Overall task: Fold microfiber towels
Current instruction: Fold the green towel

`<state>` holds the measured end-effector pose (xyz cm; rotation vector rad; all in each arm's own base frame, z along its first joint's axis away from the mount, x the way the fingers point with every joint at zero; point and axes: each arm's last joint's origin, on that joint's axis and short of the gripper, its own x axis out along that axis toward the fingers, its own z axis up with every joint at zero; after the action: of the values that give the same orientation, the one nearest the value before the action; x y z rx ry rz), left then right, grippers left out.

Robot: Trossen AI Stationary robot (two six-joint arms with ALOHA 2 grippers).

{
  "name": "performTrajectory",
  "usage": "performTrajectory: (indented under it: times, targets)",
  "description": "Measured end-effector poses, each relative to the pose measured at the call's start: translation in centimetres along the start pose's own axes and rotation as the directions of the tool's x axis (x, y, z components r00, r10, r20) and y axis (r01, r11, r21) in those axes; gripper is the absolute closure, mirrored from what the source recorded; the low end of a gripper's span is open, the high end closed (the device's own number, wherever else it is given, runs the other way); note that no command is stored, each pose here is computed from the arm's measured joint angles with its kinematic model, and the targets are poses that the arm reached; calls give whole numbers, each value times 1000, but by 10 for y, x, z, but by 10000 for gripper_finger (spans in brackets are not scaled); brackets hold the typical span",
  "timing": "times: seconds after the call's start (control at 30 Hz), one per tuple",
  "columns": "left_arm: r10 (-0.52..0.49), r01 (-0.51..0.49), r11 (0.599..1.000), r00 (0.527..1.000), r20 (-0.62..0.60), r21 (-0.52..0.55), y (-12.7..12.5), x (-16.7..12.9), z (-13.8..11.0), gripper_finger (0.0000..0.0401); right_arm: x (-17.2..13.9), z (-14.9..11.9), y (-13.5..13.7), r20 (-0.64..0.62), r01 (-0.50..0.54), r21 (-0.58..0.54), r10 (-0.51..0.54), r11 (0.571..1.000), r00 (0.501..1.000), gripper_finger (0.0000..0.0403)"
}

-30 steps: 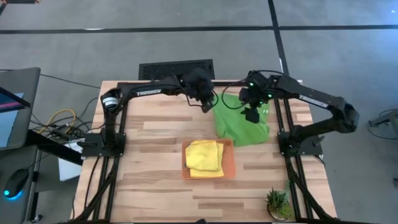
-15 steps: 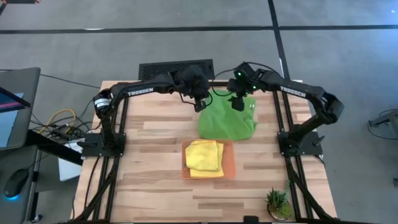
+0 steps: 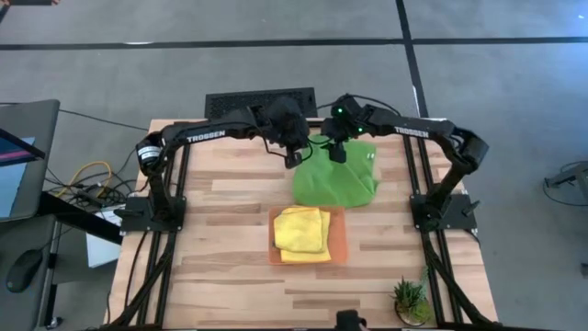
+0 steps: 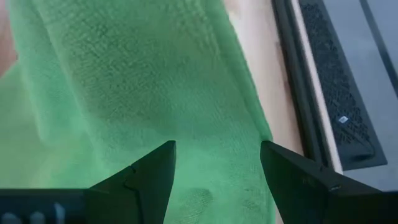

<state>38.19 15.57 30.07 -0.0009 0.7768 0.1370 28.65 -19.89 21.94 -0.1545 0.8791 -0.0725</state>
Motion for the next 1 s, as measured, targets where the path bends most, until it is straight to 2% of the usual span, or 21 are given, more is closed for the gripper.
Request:
performTrajectory:
  times: [0.17,0.37,0.53,0.6,0.8,1.0]
  targets:
    - [-8,8,1000,999,-39,-7,-1,0,-4,401,-12,8,4,38,14,-20,-13,1000,999,143]
    - [-13,14,1000,999,-51,18,-2,0,-5,401,-18,11,-4,100,51,-32,-48,998,994,143]
    - [-10,11,1000,999,-43,25,-3,-1,-4,401,-8,5,-5,106,-23,-23,25,999,994,143]
    - [-8,9,999,999,-35,36,-3,-4,-2,401,-4,5,-7,114,-22,-25,25,999,993,143]
    - [16,-14,999,999,-27,50,-1,-20,10,401,8,-6,-4,30,-77,13,77,997,997,143]
    - [111,-103,990,991,-72,98,1,-41,22,401,4,-16,4,-76,-146,59,150,988,986,143]
